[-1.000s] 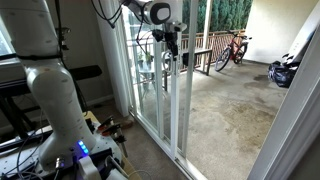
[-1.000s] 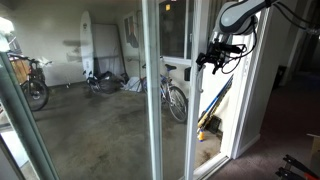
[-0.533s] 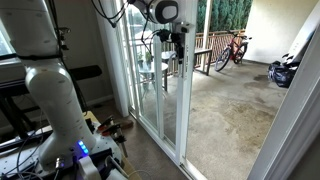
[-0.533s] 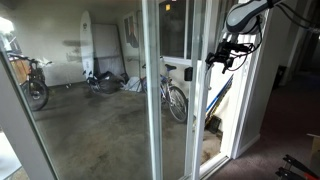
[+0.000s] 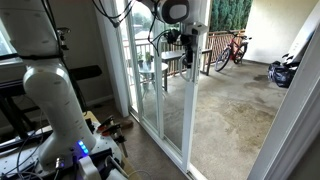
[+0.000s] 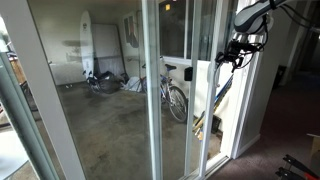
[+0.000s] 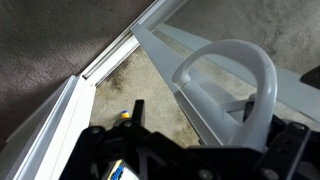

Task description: Slid the glass door to the right

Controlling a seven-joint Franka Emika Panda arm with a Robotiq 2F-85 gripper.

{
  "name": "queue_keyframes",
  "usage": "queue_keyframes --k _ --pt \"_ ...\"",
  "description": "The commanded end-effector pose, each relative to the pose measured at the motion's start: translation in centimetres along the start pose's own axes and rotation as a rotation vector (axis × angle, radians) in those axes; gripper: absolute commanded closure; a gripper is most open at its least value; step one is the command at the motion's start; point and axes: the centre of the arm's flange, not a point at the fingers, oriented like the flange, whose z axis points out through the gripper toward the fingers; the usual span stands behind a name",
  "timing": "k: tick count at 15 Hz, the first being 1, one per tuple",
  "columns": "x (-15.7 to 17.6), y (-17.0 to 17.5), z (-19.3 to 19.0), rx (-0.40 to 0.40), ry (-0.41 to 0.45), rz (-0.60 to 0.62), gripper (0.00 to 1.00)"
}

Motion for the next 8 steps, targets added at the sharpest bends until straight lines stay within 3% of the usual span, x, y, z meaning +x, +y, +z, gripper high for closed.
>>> queue_keyframes --k 1,8 --pt "3.8 7.7 -0.3 -0.005 0.003 0.095 0.00" --pt "8.0 14.9 -1.0 0.032 0.024 0.182 0.00"
